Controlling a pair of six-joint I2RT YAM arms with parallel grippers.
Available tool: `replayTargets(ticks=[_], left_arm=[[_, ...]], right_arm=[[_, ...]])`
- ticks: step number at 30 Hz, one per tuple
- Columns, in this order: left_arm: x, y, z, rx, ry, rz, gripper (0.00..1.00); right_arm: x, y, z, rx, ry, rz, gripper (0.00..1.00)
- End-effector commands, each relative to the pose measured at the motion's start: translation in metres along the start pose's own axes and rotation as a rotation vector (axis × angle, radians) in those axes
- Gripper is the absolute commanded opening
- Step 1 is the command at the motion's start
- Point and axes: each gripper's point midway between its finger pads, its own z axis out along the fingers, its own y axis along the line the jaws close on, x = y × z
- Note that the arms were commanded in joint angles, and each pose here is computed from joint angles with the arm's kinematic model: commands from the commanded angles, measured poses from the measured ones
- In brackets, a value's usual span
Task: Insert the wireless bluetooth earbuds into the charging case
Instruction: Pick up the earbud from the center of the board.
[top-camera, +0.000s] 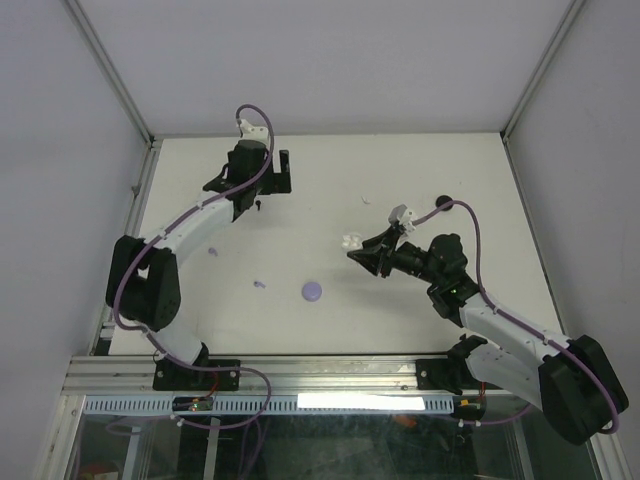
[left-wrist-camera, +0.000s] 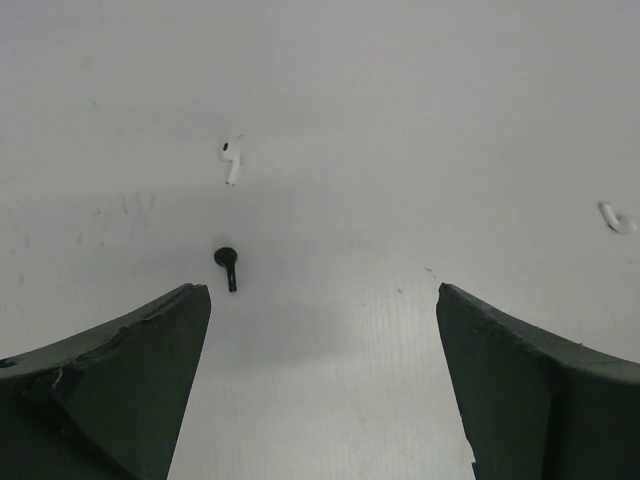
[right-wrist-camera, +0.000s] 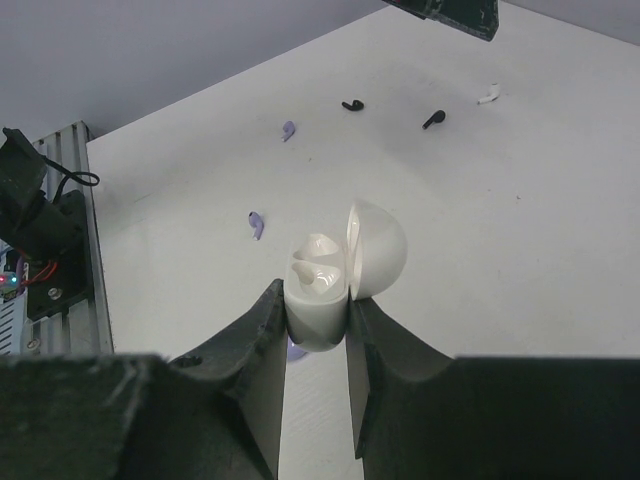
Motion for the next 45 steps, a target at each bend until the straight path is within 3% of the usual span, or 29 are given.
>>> replayTargets(ticks=[1,5,13,19,25,45], left_arm=[[-0.019,0.017,0.029,-0.044,-0.002,-0.051,0.99],[-0.022,0.035,0.061,-0.063,0.032,-0.065,0.93],[-0.01,0.059,0.108,-0.085,0.13,-0.011,0.52],[0.008,0.071,0.136,-0.105,0.191,0.025,0.49],[0.018,0.074,0.157,-0.098,0.233,0.044,0.4],[0.051,0.082,0.177,-0.086,0.338,0.078,0.17]], right_arm=[[-0.011,-0.003,0.002,0.015,-0.036,-0.044,0.0],[-0.008,-0.004,0.004,0.013,-0.026,-0.036,0.0],[-0.006,-0.004,0.006,0.006,-0.014,-0.029,0.0],[-0.003,-0.006,0.007,0.008,-0.004,-0.025,0.0],[0.0,-0.006,0.009,0.004,0.006,-0.021,0.0],[0.001,-0.005,0.01,-0.007,0.017,-0.017,0.0]])
